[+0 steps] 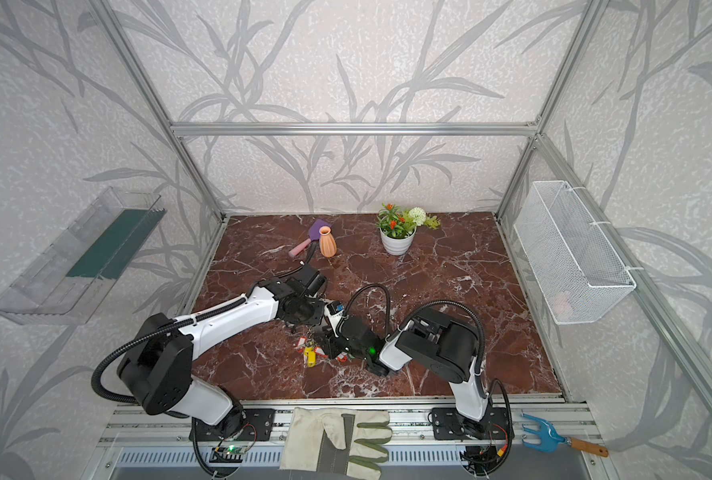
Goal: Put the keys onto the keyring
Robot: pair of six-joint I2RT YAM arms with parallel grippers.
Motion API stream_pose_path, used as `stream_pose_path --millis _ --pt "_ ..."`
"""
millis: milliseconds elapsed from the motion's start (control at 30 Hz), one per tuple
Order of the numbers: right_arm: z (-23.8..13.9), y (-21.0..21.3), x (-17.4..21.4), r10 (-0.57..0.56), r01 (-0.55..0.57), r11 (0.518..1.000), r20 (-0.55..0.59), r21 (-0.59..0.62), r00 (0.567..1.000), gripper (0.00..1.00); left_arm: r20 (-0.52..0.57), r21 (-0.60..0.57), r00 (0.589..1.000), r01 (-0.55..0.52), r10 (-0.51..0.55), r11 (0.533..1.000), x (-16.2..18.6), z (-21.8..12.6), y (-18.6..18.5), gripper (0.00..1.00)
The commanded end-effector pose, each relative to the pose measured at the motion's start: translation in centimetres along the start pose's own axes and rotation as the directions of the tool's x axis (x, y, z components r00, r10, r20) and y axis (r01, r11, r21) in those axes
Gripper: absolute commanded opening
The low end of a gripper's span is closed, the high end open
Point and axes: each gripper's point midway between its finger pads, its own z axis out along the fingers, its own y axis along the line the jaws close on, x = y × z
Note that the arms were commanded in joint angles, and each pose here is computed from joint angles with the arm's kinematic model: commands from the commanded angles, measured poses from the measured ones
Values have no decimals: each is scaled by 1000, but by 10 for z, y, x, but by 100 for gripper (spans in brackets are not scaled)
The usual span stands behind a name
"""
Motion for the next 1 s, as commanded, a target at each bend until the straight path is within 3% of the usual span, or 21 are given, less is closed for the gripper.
stream_pose_path --millis 0,633,967 --pt "9 7 -12 -32 33 999 49 -13 998 39 20 27 1000 0 -1 1000 -8 -10 -7 0" --pt "12 38 -16 -41 49 988 57 -148 998 38 -7 31 1000 -1 1 1000 -8 -1 -11 0" --pt "18 41 -14 -70 77 988 53 -136 996 40 -10 39 1000 -3 3 999 -8 0 -12 0"
